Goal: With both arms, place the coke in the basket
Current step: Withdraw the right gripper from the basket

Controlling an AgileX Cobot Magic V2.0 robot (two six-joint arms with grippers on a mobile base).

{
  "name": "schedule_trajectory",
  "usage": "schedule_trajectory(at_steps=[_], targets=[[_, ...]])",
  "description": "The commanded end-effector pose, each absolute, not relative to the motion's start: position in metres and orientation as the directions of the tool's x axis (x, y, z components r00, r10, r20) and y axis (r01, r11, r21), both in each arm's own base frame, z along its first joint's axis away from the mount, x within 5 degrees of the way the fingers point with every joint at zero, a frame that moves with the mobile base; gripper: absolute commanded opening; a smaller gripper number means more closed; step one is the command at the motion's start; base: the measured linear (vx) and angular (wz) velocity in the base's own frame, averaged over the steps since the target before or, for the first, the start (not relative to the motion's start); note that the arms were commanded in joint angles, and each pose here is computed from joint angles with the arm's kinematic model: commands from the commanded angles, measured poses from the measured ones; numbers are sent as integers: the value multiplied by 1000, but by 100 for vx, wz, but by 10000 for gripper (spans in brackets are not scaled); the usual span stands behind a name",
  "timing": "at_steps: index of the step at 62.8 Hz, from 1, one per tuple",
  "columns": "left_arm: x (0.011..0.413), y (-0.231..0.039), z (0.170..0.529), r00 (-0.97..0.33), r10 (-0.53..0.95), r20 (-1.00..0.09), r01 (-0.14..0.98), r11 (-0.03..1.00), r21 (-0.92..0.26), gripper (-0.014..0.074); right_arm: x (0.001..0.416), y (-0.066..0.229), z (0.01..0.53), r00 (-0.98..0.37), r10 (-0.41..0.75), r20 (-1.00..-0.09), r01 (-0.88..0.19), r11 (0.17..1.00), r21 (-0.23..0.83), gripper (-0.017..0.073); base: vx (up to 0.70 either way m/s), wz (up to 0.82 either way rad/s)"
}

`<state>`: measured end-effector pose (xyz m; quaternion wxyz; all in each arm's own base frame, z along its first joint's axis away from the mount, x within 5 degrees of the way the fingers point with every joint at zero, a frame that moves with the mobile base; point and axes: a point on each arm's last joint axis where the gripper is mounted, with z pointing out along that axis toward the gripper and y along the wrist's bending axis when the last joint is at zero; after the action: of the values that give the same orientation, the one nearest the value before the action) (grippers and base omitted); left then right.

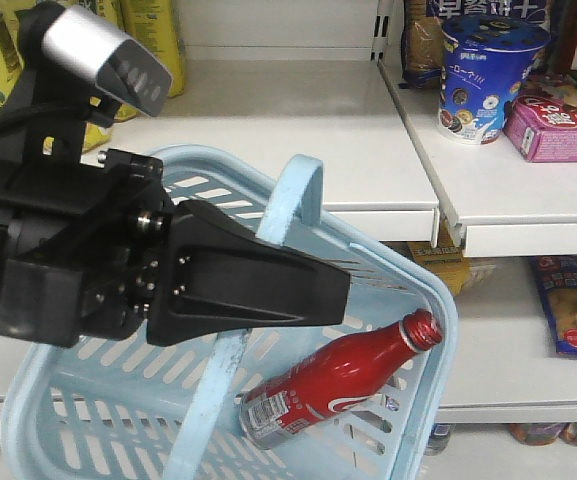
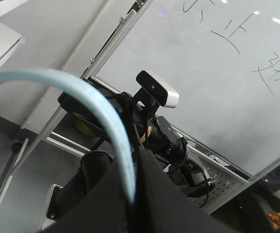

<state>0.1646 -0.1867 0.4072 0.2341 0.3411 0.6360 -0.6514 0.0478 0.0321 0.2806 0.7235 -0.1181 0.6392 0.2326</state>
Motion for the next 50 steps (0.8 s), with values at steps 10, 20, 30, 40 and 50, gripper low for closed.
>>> schedule_trajectory(at_steps=[10, 20, 30, 40, 50], targets=[[153, -180, 436, -622, 28, -783, 765, -194, -614, -6, 48, 30, 288, 104, 169, -980, -466, 879, 102, -5, 0, 0], [153, -180, 436, -622, 28, -783, 765, -194, -614, -6, 48, 30, 288, 104, 169, -980, -466, 879, 102, -5, 0, 0], [153, -180, 436, -622, 27, -783, 765, -194, -614, -6, 48, 30, 288, 104, 169, -980, -466, 879, 102, -5, 0, 0], [157, -181, 437, -635, -7, -773, 762, -172, -624, -6, 48, 30, 288, 104, 169, -980, -466, 879, 102, -5, 0, 0], [156, -181, 433, -675, 43, -736, 727, -125, -675, -6, 48, 30, 288, 104, 169, -980, -466, 879, 102, -5, 0, 0]])
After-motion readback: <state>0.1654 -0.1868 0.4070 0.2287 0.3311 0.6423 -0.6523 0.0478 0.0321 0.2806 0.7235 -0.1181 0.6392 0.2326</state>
